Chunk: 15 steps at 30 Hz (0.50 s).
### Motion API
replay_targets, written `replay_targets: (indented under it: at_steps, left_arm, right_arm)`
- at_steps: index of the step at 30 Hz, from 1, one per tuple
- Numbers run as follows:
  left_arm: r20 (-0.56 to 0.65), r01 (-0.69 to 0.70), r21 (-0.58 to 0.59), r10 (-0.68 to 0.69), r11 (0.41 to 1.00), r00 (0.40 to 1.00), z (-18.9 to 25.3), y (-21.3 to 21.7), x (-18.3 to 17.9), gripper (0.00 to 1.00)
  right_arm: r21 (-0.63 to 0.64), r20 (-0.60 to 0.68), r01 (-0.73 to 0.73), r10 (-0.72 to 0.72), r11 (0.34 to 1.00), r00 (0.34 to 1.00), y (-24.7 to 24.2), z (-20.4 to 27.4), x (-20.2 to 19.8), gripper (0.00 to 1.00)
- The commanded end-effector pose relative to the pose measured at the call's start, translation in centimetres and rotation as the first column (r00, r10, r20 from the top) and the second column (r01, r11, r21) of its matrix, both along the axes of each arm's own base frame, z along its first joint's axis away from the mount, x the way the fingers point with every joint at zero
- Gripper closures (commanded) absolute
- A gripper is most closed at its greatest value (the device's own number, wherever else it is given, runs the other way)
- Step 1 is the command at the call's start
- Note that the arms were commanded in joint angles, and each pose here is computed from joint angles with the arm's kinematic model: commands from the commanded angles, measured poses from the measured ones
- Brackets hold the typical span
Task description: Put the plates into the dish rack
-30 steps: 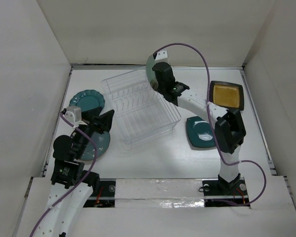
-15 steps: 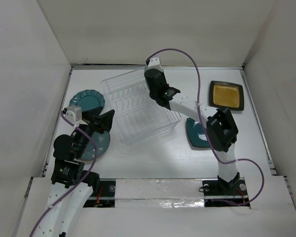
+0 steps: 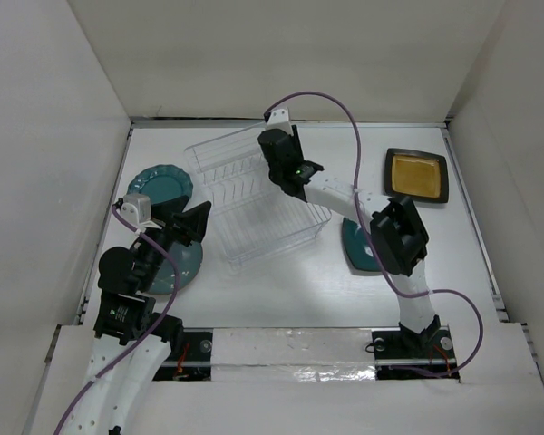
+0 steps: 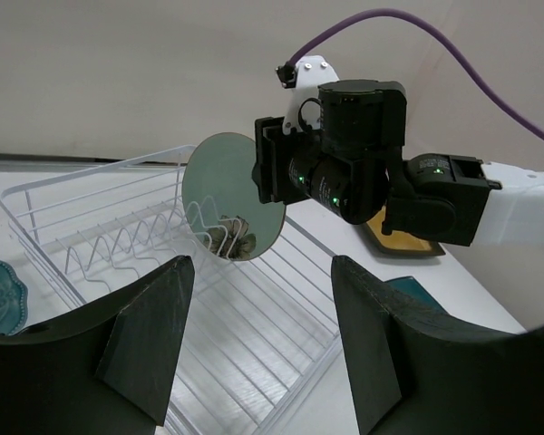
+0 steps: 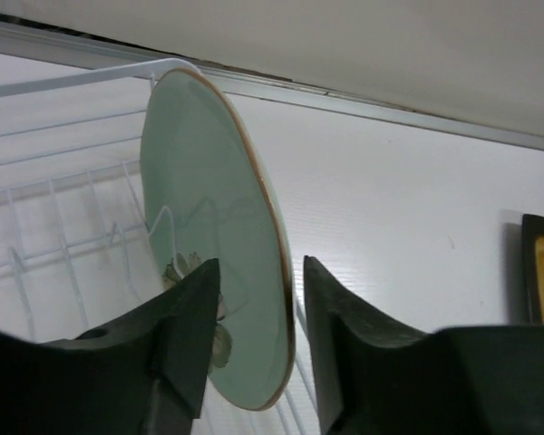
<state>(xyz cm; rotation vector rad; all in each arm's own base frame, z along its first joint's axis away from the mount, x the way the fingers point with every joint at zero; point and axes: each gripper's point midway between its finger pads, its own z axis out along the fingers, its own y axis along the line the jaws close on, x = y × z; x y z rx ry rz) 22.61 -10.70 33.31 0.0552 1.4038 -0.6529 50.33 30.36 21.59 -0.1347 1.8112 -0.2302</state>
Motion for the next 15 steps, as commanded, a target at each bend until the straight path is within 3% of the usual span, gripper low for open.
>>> replay_targets:
  at_steps: [1,4,6,7,8,9,10,11,13,14,15]
  left_arm:
    - [0.038,0.014,-0.007,-0.014,1.000,0.999,0.9,-0.3,0.0,0.41]
    - [0.038,0.021,-0.005,-0.021,1.000,0.999,0.9,-0.4,0.0,0.41]
    - [0.046,0.017,-0.010,-0.017,1.000,0.999,1.1,-0.3,-0.1,0.41]
    - [0.046,0.016,-0.011,-0.015,1.000,0.999,1.2,-0.3,-0.1,0.41]
    - [0.041,0.014,-0.008,-0.014,1.000,0.999,1.0,-0.3,0.0,0.41]
    - [0.036,0.019,-0.007,-0.019,1.000,0.999,0.9,-0.4,0.0,0.41]
    - [0.036,0.023,-0.006,-0.023,1.000,0.999,0.8,-0.5,0.0,0.41]
    - [0.036,0.036,-0.006,-0.036,0.999,0.999,0.8,-0.7,-0.1,0.42]
    - [0.052,0.043,-0.013,-0.042,0.999,0.998,1.2,-0.7,-0.3,0.44]
    - [0.051,0.046,-0.012,-0.045,0.999,0.998,1.2,-0.8,-0.3,0.53]
    - [0.050,0.051,-0.010,-0.050,0.999,0.998,1.2,-0.9,-0.3,0.59]
  right_arm:
    - [0.183,0.117,-0.054,0.033,0.982,0.993,0.4,7.4,-0.9,0.45]
    - [0.261,0.150,-0.080,0.042,0.962,0.988,-0.9,10.0,-2.3,0.35]
    - [0.326,0.164,-0.106,0.055,0.939,0.985,-2.0,10.9,-3.0,0.34]
    - [0.325,0.129,-0.103,0.064,0.940,0.990,-2.9,8.9,-3.6,0.34]
    - [0.370,0.163,-0.098,0.039,0.924,0.986,-5.3,10.8,-4.2,0.35]
    - [0.451,0.192,-0.105,0.019,0.886,0.981,-6.3,11.4,-4.5,0.43]
    - [0.463,0.136,-0.062,-0.002,0.884,0.991,-8.3,7.3,-5.3,0.79]
    - [0.528,0.175,-0.051,-0.050,0.848,0.983,-12.4,8.9,-5.4,0.95]
    - [0.667,0.174,-0.023,-0.126,0.744,0.977,-16.5,7.7,-5.4,1.00]
    - [0.686,0.105,0.035,-0.146,0.727,0.984,-19.0,3.7,-6.1,1.00]
    - [0.737,0.120,0.029,-0.173,0.675,0.978,-22.7,4.0,-5.9,1.00]
